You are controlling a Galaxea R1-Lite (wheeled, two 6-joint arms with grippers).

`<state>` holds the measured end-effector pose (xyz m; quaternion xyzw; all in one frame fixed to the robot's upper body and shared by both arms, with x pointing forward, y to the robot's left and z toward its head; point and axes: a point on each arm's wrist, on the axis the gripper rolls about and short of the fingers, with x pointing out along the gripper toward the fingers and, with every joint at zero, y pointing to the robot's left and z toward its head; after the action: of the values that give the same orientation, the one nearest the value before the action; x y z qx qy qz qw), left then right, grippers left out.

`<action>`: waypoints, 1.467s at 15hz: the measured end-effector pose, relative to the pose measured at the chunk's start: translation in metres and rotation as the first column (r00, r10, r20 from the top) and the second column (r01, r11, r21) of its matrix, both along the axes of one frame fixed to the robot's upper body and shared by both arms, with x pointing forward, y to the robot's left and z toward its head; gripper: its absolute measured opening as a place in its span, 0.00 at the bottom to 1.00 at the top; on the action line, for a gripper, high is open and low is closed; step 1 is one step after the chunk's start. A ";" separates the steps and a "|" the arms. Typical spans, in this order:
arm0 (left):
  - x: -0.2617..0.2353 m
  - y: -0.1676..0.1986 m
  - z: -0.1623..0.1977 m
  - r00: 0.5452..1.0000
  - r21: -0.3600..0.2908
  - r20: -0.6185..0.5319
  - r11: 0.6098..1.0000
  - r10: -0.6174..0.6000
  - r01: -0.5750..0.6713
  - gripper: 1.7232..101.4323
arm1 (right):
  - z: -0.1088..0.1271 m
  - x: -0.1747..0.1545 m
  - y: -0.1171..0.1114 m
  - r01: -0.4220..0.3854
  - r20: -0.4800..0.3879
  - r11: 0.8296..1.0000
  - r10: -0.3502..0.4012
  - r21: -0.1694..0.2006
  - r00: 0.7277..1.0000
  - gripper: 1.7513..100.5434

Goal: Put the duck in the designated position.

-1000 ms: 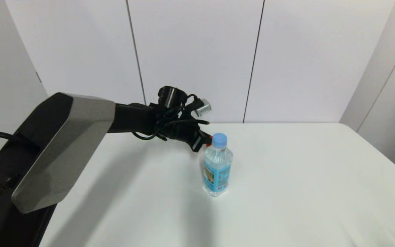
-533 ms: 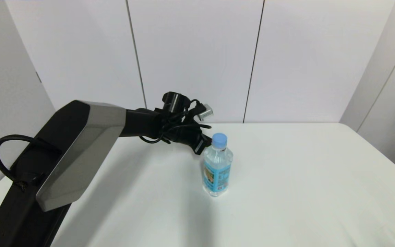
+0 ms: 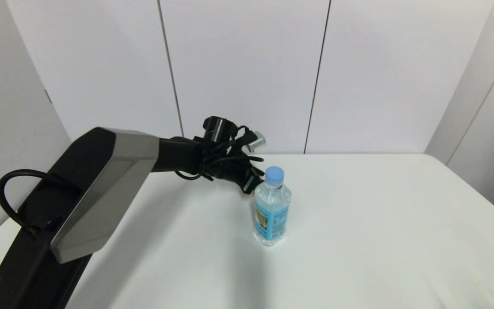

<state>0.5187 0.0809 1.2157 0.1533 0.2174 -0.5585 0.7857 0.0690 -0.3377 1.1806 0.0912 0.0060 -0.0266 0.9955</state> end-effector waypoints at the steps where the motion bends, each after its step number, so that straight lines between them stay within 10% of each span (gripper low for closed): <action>1: -0.001 0.001 0.002 1.000 -0.002 0.000 1.000 0.001 -0.001 0.67 | 0.000 0.000 0.000 0.000 0.000 1.000 0.000 0.000 1.000 0.97; 16: -0.146 0.155 0.111 0.967 0.217 -0.037 0.947 0.251 -0.237 0.92 | 0.000 0.000 0.000 0.000 0.000 1.000 0.000 0.000 1.000 0.97; 22: -0.315 0.220 0.146 0.853 -0.017 0.104 0.858 0.512 -0.513 0.94 | 0.000 0.000 0.000 0.000 0.000 1.000 0.000 0.000 1.000 0.97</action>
<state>0.2038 0.3012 1.3620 0.1235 0.2122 -0.3192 0.9153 0.0690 -0.3377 1.1806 0.0910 0.0060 -0.0266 0.9955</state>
